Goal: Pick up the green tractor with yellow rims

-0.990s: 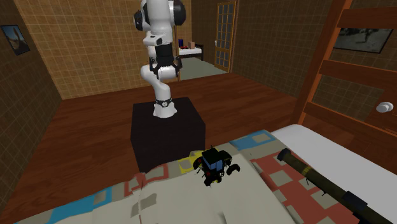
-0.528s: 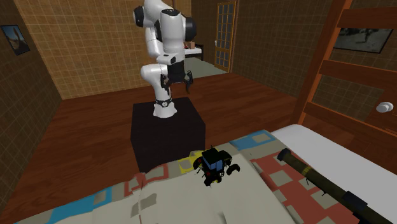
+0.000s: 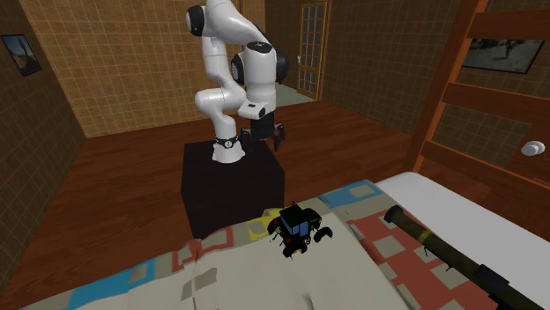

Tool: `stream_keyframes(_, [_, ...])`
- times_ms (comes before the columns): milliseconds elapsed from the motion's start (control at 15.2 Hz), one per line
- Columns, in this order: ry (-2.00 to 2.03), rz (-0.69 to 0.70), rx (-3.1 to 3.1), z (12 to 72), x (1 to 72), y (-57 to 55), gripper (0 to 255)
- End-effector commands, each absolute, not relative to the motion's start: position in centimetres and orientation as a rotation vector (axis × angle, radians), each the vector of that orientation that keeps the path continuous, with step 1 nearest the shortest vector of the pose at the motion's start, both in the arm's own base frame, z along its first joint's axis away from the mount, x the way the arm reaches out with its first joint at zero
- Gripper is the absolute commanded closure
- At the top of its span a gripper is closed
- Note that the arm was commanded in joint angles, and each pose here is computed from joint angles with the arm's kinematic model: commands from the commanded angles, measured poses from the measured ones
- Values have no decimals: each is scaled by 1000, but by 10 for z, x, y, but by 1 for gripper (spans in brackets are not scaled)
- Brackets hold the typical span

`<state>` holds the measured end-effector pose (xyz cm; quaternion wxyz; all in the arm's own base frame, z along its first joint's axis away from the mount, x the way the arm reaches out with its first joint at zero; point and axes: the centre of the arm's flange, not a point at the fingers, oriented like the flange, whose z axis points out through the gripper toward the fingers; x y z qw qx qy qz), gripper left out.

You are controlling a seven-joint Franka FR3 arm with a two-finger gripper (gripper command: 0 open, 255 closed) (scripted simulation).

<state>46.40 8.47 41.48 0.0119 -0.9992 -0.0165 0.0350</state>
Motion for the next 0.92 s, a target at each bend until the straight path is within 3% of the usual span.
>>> stream_keyframes(0, [-64,105,-3116,397,478,96,0])
stream_keyframes(858, [-138,85,-3123,291,577,165,0])
